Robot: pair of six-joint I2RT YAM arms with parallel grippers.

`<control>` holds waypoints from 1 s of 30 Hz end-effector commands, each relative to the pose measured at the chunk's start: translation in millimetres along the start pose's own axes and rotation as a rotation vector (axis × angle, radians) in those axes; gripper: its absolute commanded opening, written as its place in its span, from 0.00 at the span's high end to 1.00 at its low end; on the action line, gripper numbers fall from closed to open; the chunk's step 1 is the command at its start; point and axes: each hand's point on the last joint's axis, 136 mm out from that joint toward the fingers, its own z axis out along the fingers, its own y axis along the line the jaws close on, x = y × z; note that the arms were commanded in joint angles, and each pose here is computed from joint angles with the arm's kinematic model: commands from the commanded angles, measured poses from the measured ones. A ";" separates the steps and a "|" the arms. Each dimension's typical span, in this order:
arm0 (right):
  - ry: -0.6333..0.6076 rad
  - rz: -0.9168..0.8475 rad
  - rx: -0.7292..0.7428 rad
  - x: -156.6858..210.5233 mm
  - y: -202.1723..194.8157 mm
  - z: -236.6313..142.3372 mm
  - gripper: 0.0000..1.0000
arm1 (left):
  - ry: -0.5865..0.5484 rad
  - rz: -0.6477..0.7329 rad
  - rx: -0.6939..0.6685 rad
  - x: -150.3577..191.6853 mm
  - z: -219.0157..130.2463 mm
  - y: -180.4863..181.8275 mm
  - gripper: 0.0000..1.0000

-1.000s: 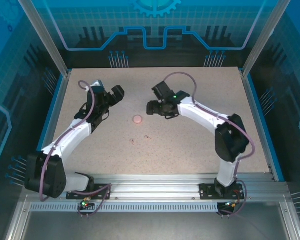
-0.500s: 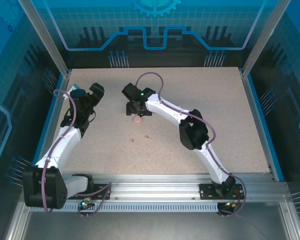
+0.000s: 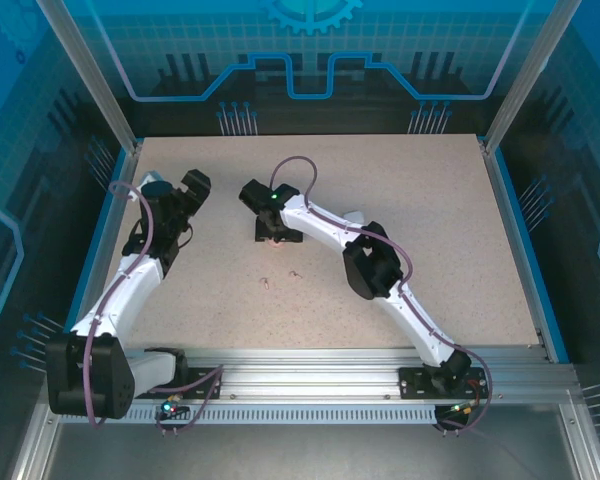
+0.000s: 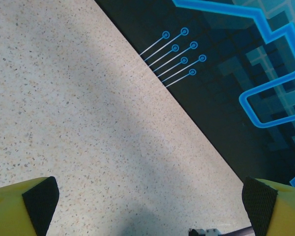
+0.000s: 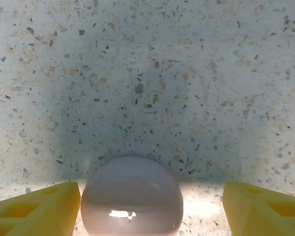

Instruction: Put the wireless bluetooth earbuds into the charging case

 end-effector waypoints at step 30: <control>0.040 0.021 0.001 16.7 10.2 18.5 0.36 | 0.013 0.001 0.039 0.9 -3.1 -5.7 0.01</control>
